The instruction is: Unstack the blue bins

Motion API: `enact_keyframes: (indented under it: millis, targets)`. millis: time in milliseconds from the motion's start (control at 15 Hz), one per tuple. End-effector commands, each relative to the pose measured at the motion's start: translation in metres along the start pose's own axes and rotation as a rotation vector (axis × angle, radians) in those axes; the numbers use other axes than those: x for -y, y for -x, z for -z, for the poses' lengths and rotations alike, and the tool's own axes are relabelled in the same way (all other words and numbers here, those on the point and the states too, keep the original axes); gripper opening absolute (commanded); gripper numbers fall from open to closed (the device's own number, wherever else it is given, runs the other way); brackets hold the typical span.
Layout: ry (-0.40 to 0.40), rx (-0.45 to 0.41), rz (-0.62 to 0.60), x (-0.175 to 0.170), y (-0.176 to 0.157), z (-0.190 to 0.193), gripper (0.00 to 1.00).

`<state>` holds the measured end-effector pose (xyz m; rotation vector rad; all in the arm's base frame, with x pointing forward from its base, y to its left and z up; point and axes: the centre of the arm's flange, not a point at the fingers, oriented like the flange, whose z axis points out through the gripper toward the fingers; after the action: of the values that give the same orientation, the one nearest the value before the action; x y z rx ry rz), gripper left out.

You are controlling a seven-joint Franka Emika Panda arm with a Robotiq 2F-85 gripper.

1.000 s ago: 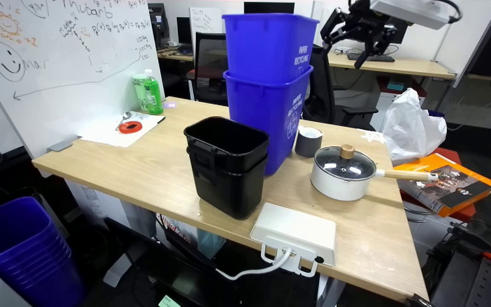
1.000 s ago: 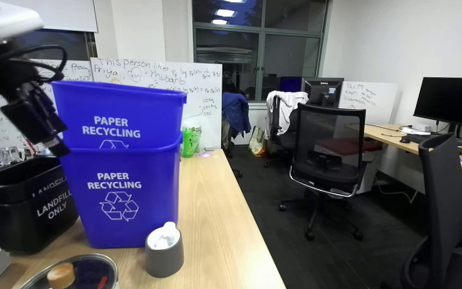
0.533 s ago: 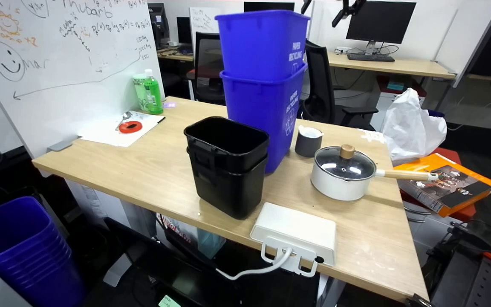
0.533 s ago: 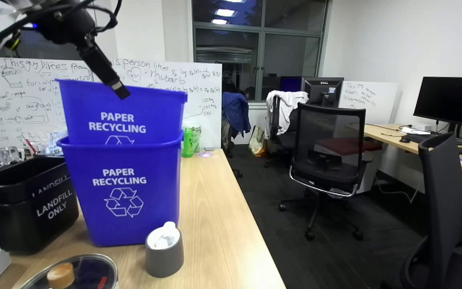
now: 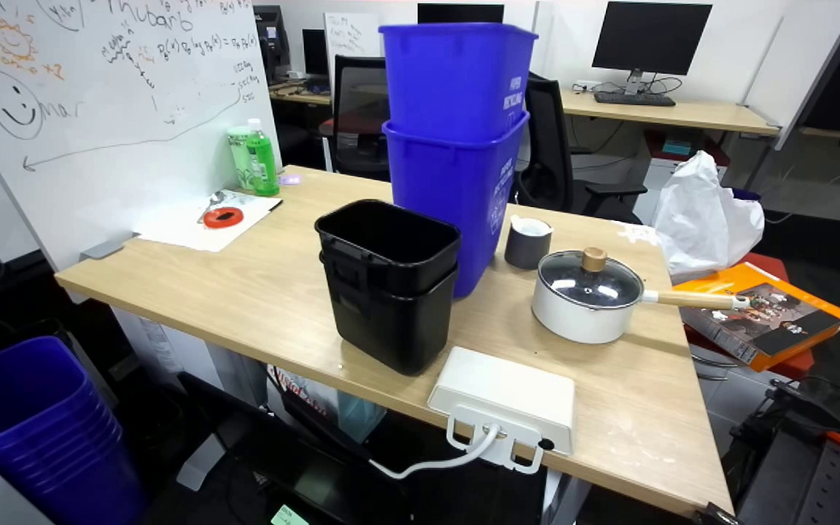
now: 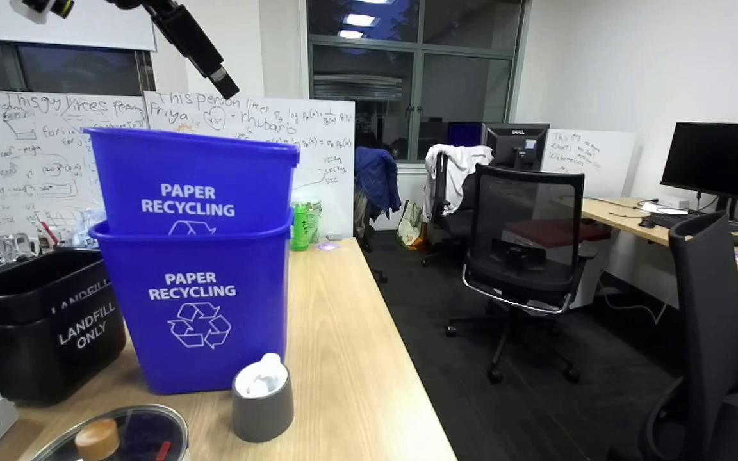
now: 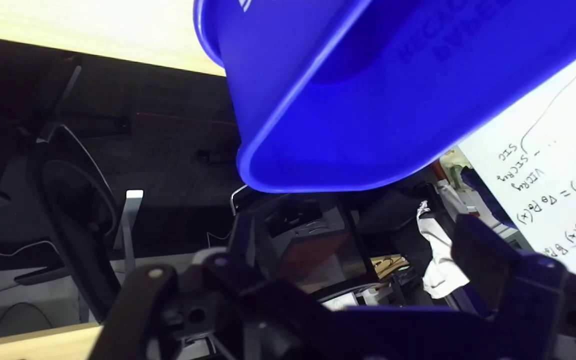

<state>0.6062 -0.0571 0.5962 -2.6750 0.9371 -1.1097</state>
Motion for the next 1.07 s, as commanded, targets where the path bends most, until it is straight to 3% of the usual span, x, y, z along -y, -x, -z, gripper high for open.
enact_keyframes:
  millis: [0,467,667,733,800,1000]
  targets:
    - [0.052,0.071,-0.017,-0.003,0.025,-0.022,1.00]
    - [0.110,0.164,-0.105,-0.009,0.075,-0.065,1.00]
    - [0.149,0.137,-0.077,-0.017,0.086,-0.070,1.00]
    - [0.160,0.136,-0.080,-0.019,0.088,-0.071,0.75]
    - [0.167,0.133,-0.087,-0.021,0.088,-0.073,0.74]
    - [0.157,0.091,-0.076,-0.024,0.089,-0.074,0.53]
